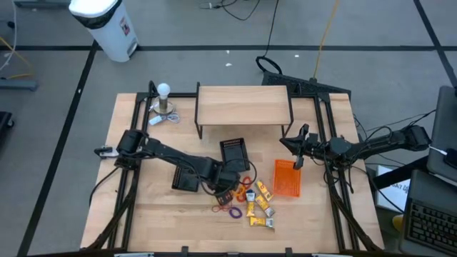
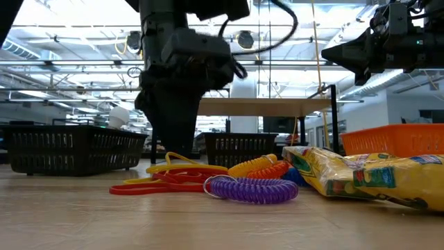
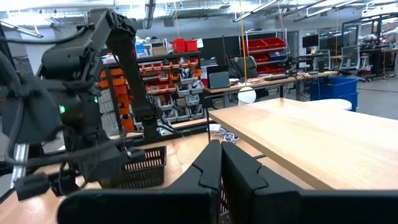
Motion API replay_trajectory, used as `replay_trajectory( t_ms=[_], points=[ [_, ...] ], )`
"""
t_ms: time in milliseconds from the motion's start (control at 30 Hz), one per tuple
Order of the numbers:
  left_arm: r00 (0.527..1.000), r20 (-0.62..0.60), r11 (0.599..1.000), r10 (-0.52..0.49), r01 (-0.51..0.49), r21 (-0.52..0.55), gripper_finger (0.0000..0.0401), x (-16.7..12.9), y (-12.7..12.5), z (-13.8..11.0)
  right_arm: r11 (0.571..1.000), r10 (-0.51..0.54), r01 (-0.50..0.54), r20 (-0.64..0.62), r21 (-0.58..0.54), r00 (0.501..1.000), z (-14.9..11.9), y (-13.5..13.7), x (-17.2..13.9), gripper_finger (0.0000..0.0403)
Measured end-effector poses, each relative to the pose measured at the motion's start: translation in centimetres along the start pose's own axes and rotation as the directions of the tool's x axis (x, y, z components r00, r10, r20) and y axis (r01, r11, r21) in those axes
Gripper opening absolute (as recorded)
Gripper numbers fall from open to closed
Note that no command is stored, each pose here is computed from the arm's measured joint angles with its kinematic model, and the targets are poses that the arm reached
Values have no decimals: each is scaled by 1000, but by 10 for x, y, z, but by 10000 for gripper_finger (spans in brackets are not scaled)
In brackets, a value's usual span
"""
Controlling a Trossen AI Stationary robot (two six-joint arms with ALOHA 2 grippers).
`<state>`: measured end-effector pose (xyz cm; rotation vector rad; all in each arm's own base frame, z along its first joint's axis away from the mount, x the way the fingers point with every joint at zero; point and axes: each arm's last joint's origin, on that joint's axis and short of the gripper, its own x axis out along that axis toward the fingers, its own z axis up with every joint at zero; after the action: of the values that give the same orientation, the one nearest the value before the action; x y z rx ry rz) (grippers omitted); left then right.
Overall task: Pick & Place Office Desk Supplies
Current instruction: Put the yellow rubber band into the left black bin
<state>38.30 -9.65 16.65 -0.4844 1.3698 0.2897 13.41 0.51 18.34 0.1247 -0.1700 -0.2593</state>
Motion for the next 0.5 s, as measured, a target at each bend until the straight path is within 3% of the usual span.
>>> replay_trajectory(
  t_ms=[333,500],
  points=[
    [1000,-7,1000,20,-20,7,171,7,4,3,1000,3,-2,-14,3,1000,-1,0,0,0],
    [1000,-11,1000,18,-18,26,114,7,4,3,1000,8,-8,-16,3,1000,-2,0,0,0]
  ],
)
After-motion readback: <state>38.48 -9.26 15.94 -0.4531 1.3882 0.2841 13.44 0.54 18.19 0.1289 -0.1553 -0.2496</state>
